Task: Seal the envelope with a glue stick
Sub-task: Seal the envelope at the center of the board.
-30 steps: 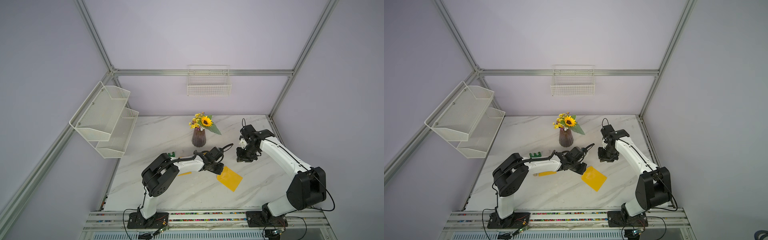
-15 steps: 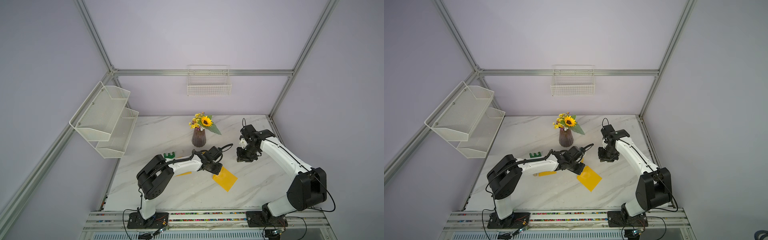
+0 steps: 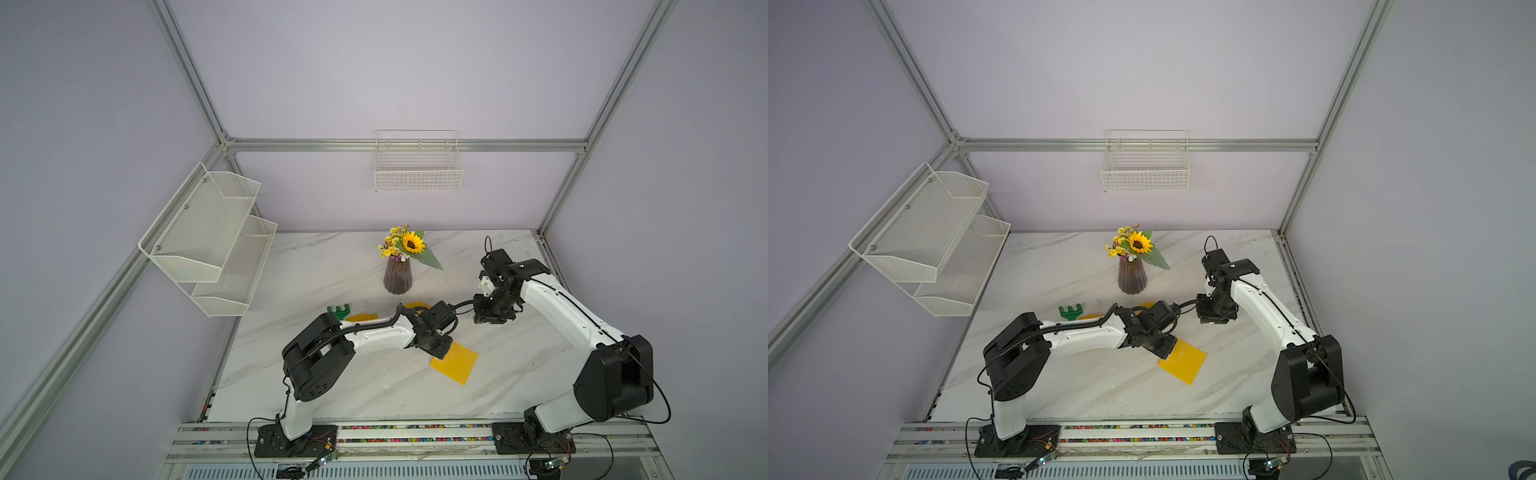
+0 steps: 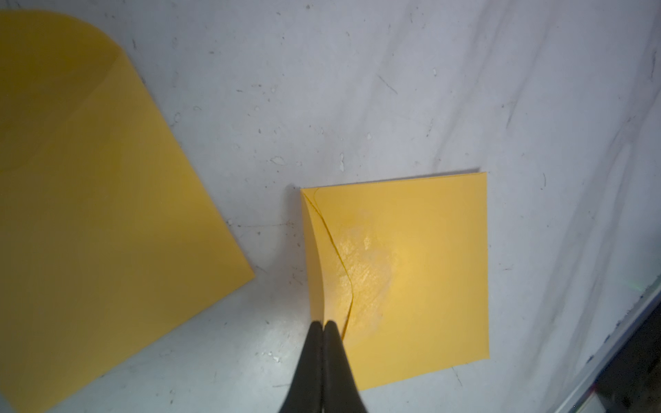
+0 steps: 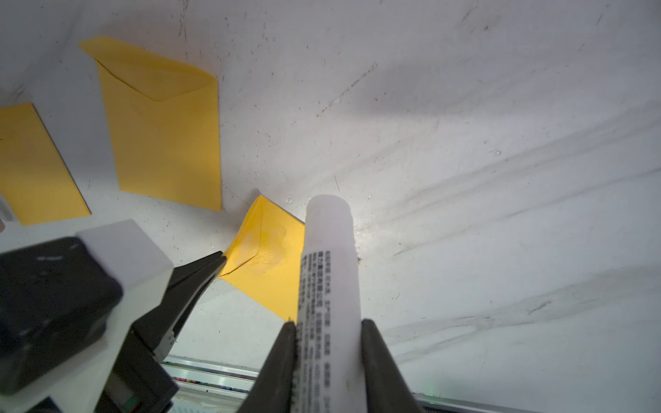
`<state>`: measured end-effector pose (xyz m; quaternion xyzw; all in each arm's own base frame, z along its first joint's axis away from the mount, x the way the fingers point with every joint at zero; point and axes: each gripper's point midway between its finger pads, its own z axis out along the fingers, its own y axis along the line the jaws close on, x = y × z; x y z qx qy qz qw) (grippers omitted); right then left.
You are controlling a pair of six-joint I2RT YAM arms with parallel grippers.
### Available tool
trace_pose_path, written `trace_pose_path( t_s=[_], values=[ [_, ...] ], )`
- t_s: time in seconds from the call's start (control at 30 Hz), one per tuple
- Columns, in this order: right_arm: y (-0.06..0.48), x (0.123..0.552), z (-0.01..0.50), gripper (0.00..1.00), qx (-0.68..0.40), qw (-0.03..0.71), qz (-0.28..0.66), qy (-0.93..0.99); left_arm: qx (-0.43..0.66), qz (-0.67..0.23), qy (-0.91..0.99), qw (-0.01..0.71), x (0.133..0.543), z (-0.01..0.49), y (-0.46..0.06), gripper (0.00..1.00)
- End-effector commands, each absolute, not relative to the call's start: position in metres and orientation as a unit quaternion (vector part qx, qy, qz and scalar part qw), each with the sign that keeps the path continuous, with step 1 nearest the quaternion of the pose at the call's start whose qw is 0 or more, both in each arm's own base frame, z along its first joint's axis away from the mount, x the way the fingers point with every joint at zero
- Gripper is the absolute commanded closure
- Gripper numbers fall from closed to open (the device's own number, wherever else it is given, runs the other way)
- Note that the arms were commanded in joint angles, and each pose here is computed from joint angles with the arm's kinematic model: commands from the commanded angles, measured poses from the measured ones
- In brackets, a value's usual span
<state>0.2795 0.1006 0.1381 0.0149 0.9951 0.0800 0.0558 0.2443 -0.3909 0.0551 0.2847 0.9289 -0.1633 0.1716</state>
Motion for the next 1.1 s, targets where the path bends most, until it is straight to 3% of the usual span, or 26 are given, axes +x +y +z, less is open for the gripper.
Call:
trace_pose_path(
  t_s=[0.0,0.43,0.6,0.83,1.07],
  values=[
    [0.101,0.284,0.142,1.0,0.011,0.075,0.086,0.993,0.28,-0.167,0.928,0.178,0.245,0.062,-0.398,0.97],
    [0.103,0.287,0.146,1.0,0.012,0.081,0.091,0.993,0.28,-0.19,0.928,0.155,0.233,0.048,-0.414,0.93],
    [0.103,0.287,0.148,1.0,0.012,0.084,0.095,0.992,0.276,-0.201,0.929,0.145,0.229,0.04,-0.418,0.85],
    [0.106,0.286,0.152,1.0,0.01,0.087,0.103,0.991,0.256,-0.232,0.93,0.125,0.218,0.028,-0.418,0.64],
    [0.105,0.283,0.152,1.0,0.012,0.088,0.104,0.991,0.232,-0.253,0.932,0.115,0.215,0.022,-0.408,0.62]
  ],
)
